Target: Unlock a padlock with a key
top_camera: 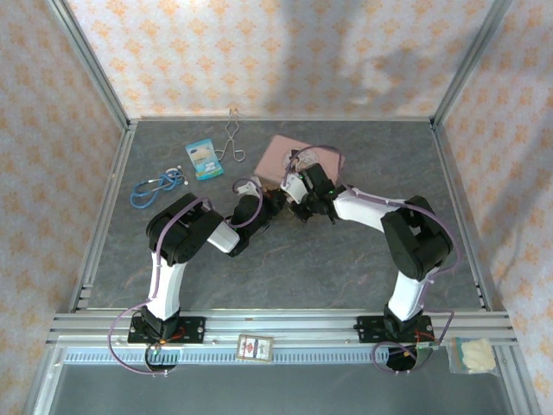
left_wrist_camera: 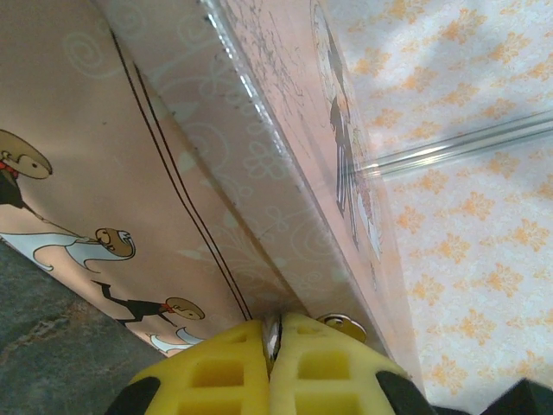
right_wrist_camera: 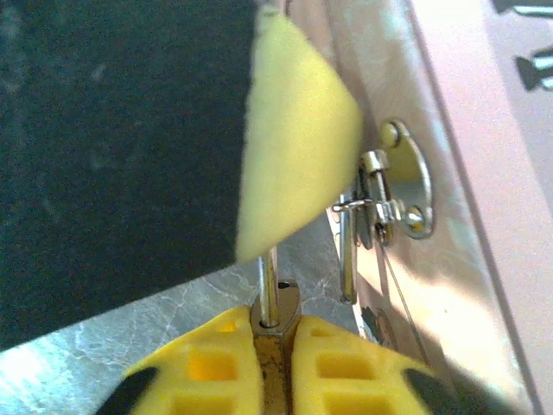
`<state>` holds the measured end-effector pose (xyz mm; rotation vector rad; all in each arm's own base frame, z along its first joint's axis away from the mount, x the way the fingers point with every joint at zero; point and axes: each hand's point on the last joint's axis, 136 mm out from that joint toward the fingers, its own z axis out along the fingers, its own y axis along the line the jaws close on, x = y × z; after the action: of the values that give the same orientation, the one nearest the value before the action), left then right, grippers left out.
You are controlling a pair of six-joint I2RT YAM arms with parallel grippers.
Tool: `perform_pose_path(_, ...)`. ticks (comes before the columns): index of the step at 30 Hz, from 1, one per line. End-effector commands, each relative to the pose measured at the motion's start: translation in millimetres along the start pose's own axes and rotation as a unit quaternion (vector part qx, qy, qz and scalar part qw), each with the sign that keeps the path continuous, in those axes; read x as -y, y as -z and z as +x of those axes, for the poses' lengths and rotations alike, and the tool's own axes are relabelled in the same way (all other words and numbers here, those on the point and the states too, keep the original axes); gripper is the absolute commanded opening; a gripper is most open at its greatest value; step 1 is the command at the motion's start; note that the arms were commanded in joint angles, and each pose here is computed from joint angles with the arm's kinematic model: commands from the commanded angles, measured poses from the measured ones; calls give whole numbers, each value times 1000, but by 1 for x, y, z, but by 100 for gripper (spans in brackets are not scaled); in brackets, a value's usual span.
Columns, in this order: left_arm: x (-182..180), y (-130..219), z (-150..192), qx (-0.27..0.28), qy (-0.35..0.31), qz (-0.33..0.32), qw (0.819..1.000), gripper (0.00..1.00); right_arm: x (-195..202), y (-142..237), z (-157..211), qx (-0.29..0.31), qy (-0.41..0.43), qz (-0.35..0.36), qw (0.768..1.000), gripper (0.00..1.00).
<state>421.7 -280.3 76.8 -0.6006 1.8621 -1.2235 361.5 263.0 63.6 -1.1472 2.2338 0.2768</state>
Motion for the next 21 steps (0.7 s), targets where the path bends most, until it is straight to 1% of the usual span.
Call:
perform_pose_path(1, -12, -2, 0, 7, -10, -18, 1000, 0, -2, 37, -34, 66, -47, -3, 997, 27)
perform_pose_path(4, -12, 0, 1, 6, -10, -19, 1000, 0, -3, 58, -42, 87, -95, -5, 992, 49)
perform_pose_path(5, -12, 1, 1, 6, -10, -19, 1000, 0, -2, 65, -44, 94, -108, -3, 990, 53)
perform_pose_path(8, -13, 3, 1, 6, -8, -20, 1000, 0, 18, 84, -50, 131, -170, 37, 976, 53)
perform_pose_path(10, -14, 5, 1, 7, -8, -20, 1000, 0, 46, 92, -49, 153, -246, 82, 953, 54)
perform_pose_path(11, -14, 5, 1, 8, -7, -20, 1000, 0, 56, 93, -48, 158, -276, 93, 943, 53)
perform_pose_path(14, -14, 6, 1, 10, -4, -21, 1000, 0, 86, 94, -38, 169, -363, 157, 903, 51)
perform_pose_path(16, -14, 6, 0, 12, -1, -21, 1000, 0, 104, 94, -27, 168, -410, 204, 873, 52)
perform_pose_path(17, -14, 6, 1, 12, -2, -22, 1000, 0, 109, 92, -22, 165, -425, 219, 863, 52)
perform_pose_path(19, -13, 6, 0, 14, -2, -24, 1000, 0, 116, 84, -12, 149, -442, 241, 851, 52)
perform_pose_path(21, -12, 7, -2, 19, 0, -21, 1000, 0, 119, 75, -3, 129, -447, 254, 848, 52)
